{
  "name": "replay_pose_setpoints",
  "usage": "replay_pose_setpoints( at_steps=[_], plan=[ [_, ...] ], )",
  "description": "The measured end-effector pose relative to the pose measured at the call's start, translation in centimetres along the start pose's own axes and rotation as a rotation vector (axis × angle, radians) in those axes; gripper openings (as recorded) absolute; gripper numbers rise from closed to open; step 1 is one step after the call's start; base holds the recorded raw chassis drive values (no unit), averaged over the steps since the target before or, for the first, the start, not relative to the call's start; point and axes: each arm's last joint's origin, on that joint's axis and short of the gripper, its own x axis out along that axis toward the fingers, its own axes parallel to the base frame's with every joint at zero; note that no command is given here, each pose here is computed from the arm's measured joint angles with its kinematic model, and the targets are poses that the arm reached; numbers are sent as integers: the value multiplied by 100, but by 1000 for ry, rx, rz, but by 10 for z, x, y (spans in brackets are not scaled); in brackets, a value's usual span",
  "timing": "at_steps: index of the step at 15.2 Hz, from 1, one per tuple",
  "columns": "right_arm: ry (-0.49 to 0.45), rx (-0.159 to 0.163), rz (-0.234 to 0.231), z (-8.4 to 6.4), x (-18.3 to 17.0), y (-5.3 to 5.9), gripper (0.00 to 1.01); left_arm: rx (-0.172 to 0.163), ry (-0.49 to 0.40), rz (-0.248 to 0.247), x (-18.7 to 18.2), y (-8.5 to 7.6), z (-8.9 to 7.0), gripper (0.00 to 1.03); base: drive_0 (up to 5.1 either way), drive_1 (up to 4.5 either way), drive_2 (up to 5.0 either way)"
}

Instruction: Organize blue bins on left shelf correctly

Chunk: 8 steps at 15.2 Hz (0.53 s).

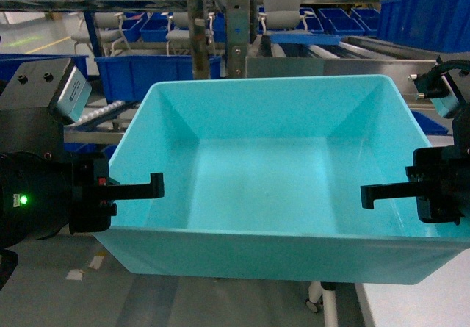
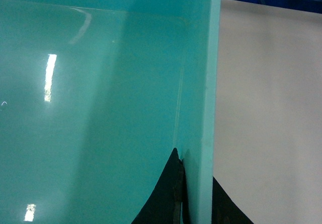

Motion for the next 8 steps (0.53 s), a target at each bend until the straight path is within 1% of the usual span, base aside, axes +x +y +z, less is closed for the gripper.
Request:
replay_pose_setpoints(
  at_steps=[3,8],
  plan=[
    [0,0,0,0,0,0,2,0,0,0,0,0,0,2,-503,289,172],
    [1,0,1,0,0,0,2,0,0,-1,0,0,0,2,-484,338,154]
  ],
)
